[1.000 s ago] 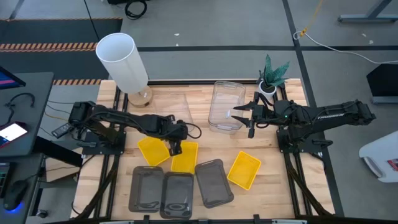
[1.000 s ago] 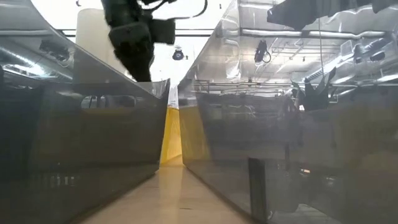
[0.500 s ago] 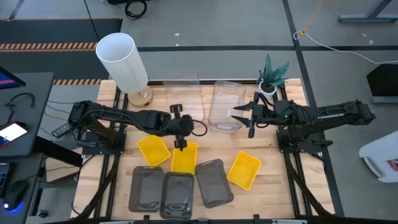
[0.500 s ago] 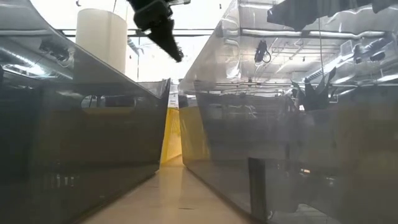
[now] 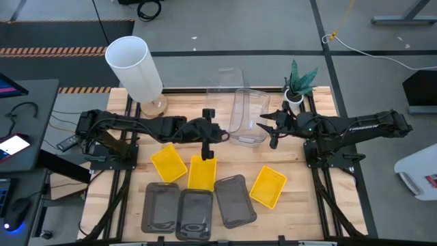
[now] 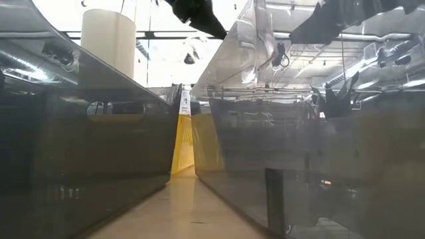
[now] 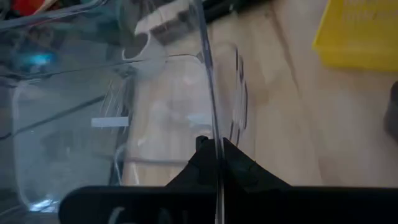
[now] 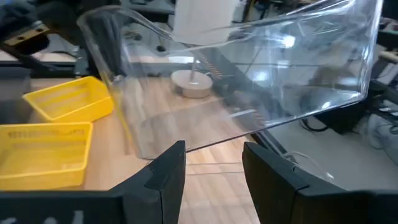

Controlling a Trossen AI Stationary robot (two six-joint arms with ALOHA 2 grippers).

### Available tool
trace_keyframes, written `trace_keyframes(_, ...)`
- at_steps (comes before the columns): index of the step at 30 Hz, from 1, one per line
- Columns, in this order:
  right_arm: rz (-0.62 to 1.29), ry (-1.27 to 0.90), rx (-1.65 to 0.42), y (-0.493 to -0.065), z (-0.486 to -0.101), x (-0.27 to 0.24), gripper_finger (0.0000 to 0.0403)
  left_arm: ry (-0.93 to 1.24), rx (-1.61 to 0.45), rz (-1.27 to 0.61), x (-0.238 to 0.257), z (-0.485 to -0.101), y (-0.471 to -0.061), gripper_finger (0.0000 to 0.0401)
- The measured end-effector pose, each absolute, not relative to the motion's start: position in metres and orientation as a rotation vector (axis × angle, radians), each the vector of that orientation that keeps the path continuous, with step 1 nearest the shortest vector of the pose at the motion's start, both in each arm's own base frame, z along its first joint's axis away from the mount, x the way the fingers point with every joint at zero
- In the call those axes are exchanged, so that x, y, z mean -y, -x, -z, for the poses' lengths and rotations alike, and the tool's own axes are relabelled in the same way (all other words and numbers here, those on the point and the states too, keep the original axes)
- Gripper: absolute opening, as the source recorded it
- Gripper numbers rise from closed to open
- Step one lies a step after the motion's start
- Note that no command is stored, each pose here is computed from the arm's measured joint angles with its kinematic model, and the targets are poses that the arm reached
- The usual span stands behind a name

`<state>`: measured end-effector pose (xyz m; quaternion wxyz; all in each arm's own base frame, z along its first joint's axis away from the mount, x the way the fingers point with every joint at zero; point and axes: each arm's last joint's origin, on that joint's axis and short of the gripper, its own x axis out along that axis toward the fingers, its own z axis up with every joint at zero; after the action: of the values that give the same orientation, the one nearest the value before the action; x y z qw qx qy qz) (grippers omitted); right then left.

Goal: Stack baskets by color
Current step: Stack the transparent bin on top of the transparent bin

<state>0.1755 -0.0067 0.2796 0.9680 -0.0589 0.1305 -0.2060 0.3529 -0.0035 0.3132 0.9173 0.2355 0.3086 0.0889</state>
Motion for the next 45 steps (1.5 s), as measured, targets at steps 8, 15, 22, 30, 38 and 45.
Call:
trace_keyframes(8,0.534,0.027,-0.303,-0.151,-0.280,0.010,0.0164,-0.395,-0.493,-0.097,-0.023,-0.314,-0.369,0.0000)
trace_keyframes(15,0.547,-0.030,-0.321,-0.141,-0.279,0.010,0.0164,-0.359,-0.449,-0.053,-0.039,-0.297,-0.387,0.0000)
trace_keyframes(22,0.546,-0.020,-0.330,-0.141,-0.278,0.010,0.0164,-0.335,-0.394,-0.006,-0.049,-0.283,-0.401,0.0000)
trace_keyframes(30,0.550,-0.037,-0.338,-0.141,-0.277,0.010,0.0164,-0.290,-0.476,0.021,-0.054,-0.268,-0.402,0.0000)
trace_keyframes(38,0.550,-0.040,-0.338,-0.141,-0.277,0.010,0.0164,-0.249,-0.617,0.040,-0.052,-0.260,-0.393,0.0000)
trace_keyframes(45,0.550,-0.040,-0.333,-0.141,-0.277,0.010,0.0164,-0.241,-0.716,0.050,-0.052,-0.253,-0.387,0.0000)
